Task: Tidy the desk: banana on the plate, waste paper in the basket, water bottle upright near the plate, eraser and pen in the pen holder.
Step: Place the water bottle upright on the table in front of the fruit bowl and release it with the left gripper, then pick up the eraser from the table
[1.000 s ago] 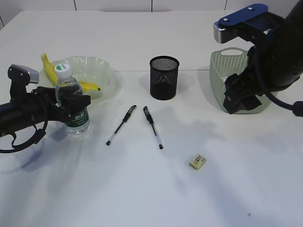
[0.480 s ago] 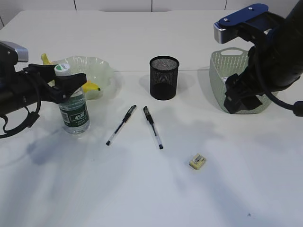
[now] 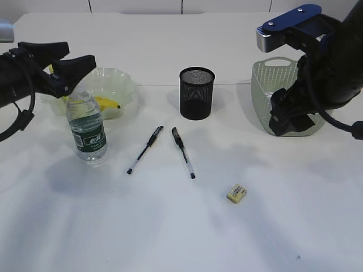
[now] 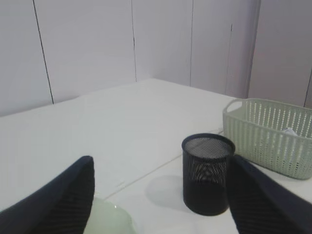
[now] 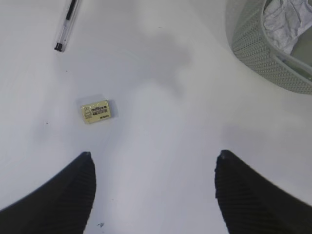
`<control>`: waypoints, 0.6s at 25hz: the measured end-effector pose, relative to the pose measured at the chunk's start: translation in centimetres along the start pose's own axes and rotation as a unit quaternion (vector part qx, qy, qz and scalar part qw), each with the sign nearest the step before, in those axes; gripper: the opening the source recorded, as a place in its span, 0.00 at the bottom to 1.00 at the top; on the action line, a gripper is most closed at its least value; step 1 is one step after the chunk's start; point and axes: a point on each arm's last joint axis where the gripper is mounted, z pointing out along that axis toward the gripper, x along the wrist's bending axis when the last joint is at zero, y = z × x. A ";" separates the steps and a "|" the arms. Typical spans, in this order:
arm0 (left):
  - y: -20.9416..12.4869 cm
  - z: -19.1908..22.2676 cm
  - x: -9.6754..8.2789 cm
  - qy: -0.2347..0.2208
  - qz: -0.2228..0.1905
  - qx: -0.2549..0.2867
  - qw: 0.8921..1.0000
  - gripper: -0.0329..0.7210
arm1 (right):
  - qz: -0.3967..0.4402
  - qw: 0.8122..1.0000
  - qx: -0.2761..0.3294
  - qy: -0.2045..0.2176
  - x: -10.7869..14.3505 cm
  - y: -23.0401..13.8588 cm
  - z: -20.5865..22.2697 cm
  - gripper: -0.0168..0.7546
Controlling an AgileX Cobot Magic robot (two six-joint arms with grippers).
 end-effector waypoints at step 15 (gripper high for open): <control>6.2 -1.8 -1.5 0.016 -0.022 0.041 0.999 0.83 | -0.006 1.000 0.001 -0.008 -0.2 0.0 0.0 0.76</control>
